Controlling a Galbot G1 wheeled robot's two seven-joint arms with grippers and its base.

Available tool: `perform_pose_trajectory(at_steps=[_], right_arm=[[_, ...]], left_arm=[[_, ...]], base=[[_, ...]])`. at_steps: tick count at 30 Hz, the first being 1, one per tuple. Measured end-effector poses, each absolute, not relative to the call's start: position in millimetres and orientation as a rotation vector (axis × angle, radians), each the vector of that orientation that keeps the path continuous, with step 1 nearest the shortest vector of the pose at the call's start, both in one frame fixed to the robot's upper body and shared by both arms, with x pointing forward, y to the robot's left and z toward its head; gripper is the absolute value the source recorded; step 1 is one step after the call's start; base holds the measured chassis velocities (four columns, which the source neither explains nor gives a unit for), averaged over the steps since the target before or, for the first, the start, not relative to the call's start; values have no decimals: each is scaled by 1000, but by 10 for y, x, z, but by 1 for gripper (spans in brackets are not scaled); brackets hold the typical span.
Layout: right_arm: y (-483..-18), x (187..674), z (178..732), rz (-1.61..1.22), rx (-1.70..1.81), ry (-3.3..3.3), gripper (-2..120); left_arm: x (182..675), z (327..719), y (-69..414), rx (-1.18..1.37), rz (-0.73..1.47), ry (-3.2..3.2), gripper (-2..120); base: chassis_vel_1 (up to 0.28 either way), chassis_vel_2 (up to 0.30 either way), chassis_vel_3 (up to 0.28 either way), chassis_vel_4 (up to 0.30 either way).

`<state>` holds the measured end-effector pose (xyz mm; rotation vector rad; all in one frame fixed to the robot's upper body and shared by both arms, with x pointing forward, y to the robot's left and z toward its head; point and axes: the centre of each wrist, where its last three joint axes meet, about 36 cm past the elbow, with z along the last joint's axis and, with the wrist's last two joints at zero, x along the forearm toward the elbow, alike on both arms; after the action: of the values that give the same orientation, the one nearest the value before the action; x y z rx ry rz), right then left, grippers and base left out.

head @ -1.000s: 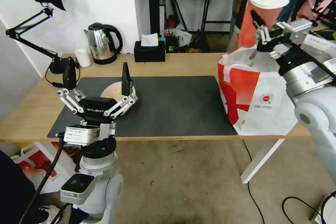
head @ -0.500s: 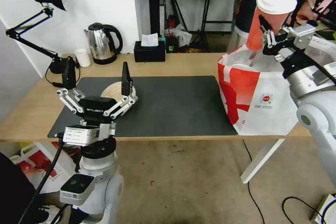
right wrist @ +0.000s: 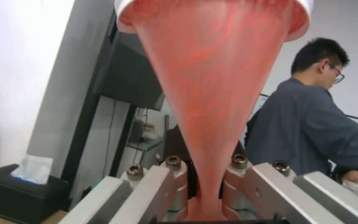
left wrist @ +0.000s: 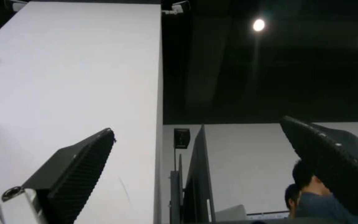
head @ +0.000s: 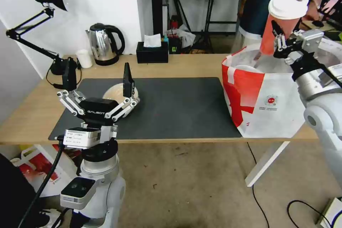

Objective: Pick up the trash from the table and place it into the takeout bag.

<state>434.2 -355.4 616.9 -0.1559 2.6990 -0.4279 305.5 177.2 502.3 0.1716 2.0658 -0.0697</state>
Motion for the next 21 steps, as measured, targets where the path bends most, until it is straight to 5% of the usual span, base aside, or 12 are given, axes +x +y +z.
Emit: perform_pose_trajectory(at_steps=[21], right_arm=[[-3685,4406,6083,-484,-87,2726,4]], left_arm=[[3049,5037,1770,172,-71,2063,100]], base=[[0,0,0,0]])
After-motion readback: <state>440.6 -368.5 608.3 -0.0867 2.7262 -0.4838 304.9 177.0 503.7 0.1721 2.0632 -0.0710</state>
